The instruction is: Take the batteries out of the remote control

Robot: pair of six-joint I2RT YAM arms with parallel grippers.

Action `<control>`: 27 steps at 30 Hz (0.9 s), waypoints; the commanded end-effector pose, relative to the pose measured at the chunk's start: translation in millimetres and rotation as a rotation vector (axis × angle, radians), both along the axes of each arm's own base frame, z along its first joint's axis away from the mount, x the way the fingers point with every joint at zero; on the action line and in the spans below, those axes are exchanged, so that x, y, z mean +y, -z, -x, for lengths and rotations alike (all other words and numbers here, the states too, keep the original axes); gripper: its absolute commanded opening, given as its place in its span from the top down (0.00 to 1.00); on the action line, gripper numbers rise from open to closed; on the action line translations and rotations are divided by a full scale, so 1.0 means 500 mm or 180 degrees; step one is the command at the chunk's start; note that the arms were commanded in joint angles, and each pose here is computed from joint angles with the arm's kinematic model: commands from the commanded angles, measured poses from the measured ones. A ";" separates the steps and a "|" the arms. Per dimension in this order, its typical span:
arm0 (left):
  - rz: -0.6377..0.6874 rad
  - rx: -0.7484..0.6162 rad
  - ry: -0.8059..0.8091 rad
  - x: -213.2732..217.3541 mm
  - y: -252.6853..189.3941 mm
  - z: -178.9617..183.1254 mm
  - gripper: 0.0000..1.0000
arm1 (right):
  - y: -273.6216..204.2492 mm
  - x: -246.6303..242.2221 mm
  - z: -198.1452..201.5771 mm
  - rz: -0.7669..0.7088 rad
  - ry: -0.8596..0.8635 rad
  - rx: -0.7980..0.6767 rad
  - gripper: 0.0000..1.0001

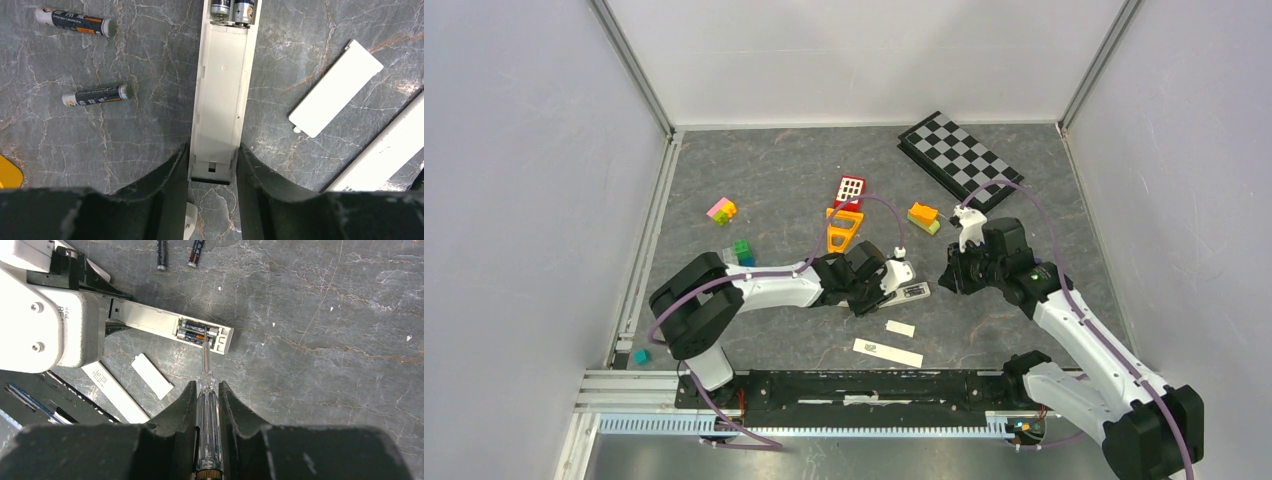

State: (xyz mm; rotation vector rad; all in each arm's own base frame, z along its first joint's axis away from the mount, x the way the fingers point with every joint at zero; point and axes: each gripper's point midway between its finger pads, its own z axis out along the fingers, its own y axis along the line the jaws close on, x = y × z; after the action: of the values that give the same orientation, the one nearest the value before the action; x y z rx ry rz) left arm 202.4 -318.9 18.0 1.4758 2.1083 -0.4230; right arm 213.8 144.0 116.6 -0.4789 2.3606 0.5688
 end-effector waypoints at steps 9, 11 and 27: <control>-0.0083 -0.0216 0.0204 0.009 -0.011 -0.001 0.69 | 0.012 0.006 0.003 0.0152 -0.0078 -0.0020 1.00; -0.0091 -0.0194 0.0256 0.010 -0.009 0.004 0.69 | 0.018 0.011 0.005 0.0211 -0.0146 -0.0023 1.00; -0.0098 -0.0121 0.0386 0.010 0.000 0.017 0.87 | 0.048 -0.005 0.004 0.0522 -0.0330 -0.0205 1.00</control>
State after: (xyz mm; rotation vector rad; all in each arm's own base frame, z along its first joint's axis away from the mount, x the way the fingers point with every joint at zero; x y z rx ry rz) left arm 202.2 -317.8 18.6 1.5420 2.0485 -0.3970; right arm 208.1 137.4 92.4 -0.6519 2.3757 0.3950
